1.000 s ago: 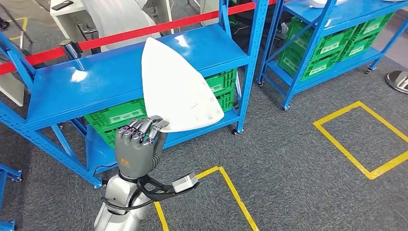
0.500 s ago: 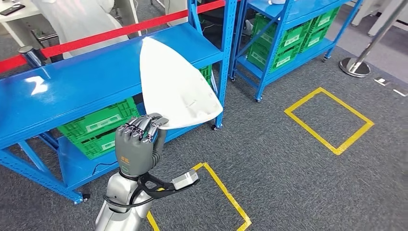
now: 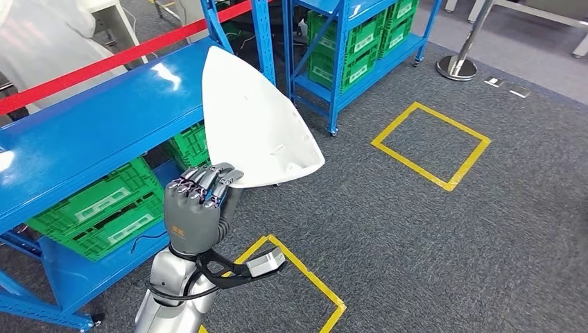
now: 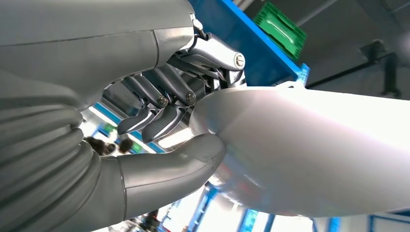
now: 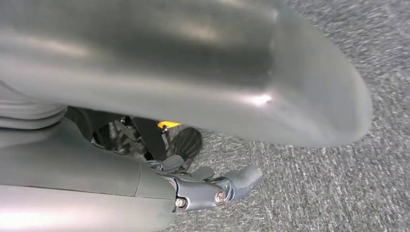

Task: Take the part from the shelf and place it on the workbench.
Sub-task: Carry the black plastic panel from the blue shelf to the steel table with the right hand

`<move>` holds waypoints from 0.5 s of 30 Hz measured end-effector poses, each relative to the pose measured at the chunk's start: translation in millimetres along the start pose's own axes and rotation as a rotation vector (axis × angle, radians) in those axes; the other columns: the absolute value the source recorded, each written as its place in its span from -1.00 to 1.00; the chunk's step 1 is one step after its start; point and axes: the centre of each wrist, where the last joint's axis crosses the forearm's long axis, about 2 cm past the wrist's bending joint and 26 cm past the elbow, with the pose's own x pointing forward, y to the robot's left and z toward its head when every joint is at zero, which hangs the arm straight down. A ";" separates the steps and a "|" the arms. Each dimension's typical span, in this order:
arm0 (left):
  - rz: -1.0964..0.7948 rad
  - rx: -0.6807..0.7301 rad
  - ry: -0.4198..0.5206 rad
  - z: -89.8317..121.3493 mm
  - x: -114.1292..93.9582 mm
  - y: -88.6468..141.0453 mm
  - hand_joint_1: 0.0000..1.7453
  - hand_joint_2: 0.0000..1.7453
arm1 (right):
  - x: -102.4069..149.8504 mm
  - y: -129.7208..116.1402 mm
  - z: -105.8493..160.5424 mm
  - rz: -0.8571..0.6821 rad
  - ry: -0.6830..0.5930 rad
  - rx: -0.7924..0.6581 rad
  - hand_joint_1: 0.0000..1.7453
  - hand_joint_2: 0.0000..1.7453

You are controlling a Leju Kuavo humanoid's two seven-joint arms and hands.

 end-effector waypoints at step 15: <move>0.059 0.029 -0.066 -12.2 0.7 -3.6 1.00 1.00 | 0.3 -1.9 -0.7 -0.019 0.005 -0.011 -1.00 -1.00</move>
